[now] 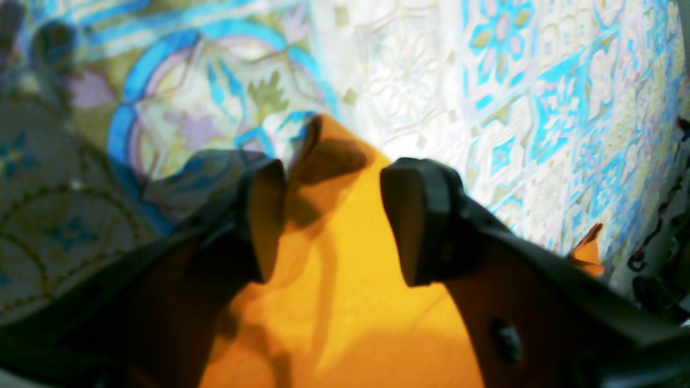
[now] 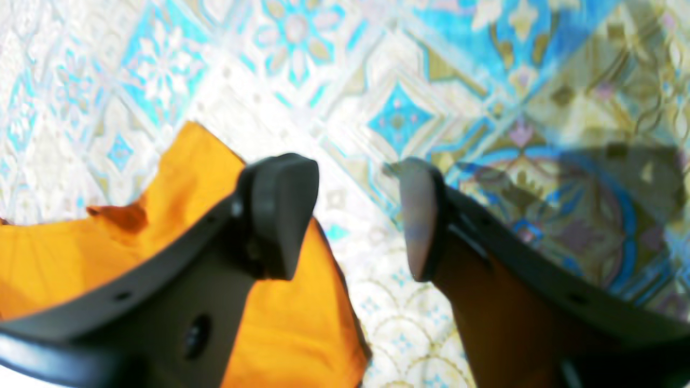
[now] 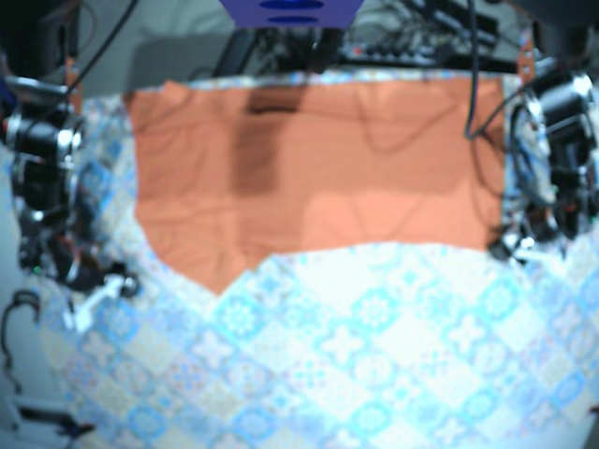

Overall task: Fold the T-shirt properly
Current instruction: 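Lower both grippers onto the side edges of the orange shirt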

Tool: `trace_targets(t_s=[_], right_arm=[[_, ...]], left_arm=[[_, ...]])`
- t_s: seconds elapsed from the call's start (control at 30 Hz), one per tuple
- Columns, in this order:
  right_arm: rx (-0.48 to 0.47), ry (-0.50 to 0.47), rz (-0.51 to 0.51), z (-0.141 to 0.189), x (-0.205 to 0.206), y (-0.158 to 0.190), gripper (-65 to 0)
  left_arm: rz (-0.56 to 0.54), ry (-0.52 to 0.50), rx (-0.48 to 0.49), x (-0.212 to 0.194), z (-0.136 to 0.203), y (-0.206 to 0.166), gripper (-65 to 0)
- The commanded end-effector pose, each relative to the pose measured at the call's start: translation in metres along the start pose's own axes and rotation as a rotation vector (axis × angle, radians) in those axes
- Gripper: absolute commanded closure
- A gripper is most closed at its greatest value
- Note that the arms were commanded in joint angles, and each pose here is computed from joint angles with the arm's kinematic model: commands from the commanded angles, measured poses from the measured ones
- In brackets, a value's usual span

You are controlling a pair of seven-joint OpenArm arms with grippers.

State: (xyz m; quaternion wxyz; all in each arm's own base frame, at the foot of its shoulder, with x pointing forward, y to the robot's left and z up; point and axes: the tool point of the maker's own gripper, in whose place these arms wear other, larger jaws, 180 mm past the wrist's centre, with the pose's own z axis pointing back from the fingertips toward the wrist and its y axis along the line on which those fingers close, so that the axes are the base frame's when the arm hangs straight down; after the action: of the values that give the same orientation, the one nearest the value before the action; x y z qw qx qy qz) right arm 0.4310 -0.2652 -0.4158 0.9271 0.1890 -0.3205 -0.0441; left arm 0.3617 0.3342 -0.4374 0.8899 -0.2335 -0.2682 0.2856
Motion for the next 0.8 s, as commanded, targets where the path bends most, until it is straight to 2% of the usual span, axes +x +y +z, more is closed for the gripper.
trace_targets(t_s=[0.0,0.23,0.63,0.77], right_arm=[[0.008,-0.082,0.016,0.01,0.034,0.001,-29.6],[0.004,-0.066,0.011,0.009,0.024,-0.002,-29.6],[0.006,-0.089,0.036,0.012,0.033,0.002,-29.5],[0.005,-0.088,0.046,0.012,0.031,0.002,-29.4]], left_arm=[[-0.024,-0.07,-0.01,0.031,0.015,-0.004,-32.4],[-0.102,-0.125,-0.01,0.053,0.03,-0.015,-32.4],[-0.065,-0.175,0.019,0.055,0.02,-0.013,-32.4],[-0.024,-0.161,0.053,0.042,0.009,0.002,-32.4]])
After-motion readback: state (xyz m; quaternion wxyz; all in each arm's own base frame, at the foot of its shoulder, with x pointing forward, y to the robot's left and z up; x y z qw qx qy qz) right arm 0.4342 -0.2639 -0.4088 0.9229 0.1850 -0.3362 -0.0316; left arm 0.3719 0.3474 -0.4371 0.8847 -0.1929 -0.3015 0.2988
